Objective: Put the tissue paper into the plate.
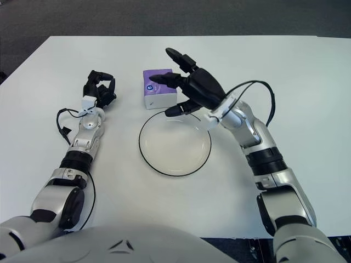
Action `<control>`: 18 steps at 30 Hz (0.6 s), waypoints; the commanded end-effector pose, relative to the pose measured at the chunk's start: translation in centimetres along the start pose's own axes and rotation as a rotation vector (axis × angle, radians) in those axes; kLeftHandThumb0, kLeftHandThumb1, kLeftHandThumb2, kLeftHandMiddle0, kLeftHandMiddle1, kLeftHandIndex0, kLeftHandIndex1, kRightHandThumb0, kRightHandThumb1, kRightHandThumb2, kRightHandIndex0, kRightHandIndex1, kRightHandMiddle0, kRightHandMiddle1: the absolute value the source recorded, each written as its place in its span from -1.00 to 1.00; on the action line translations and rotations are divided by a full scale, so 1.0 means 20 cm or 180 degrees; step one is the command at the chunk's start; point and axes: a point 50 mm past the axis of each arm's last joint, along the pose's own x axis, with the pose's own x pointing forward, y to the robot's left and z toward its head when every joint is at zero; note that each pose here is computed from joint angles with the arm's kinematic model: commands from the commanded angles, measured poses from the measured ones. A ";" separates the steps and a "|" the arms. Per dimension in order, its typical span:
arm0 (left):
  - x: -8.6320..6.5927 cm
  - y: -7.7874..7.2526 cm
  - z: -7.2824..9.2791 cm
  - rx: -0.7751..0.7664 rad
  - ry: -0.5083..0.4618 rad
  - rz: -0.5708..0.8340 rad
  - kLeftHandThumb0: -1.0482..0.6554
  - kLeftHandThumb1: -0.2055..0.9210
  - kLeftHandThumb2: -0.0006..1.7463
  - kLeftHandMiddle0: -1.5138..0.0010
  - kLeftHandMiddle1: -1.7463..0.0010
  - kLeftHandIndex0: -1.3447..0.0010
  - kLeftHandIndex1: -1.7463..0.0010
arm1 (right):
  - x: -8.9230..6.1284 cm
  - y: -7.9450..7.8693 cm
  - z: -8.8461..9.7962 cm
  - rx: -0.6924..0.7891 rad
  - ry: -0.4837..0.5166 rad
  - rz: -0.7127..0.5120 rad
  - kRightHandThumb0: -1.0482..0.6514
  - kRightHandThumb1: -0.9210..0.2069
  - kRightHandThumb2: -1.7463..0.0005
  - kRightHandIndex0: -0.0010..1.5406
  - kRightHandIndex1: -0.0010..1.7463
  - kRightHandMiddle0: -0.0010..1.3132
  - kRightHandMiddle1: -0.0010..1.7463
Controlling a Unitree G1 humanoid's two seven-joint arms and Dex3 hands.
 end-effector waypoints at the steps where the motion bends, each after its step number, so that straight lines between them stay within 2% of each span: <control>1: -0.13 0.02 -0.20 0.0150 0.0468 -0.0010 -0.20 0.81 -0.37 -0.05 -1.00 0.42 -0.85 | 0.04 -0.03 0.01 -0.0005 -0.0078 -0.0011 -0.19 -1.00 0.60 -0.11 -0.98 -0.09 -0.98; 11: -0.13 0.01 -0.21 0.0161 0.0471 -0.0019 -0.20 0.80 -0.36 -0.05 -1.00 0.42 -0.85 | 0.13 -0.04 -0.03 -0.0067 -0.0115 0.0115 -0.18 -1.00 0.61 -0.08 -0.98 -0.09 -0.98; 18: -0.13 0.01 -0.21 0.0168 0.0466 -0.0025 -0.20 0.80 -0.37 -0.05 -1.00 0.42 -0.84 | 0.18 -0.01 -0.07 -0.0154 -0.0069 0.0283 -0.18 -1.00 0.62 -0.07 -0.97 -0.08 -0.98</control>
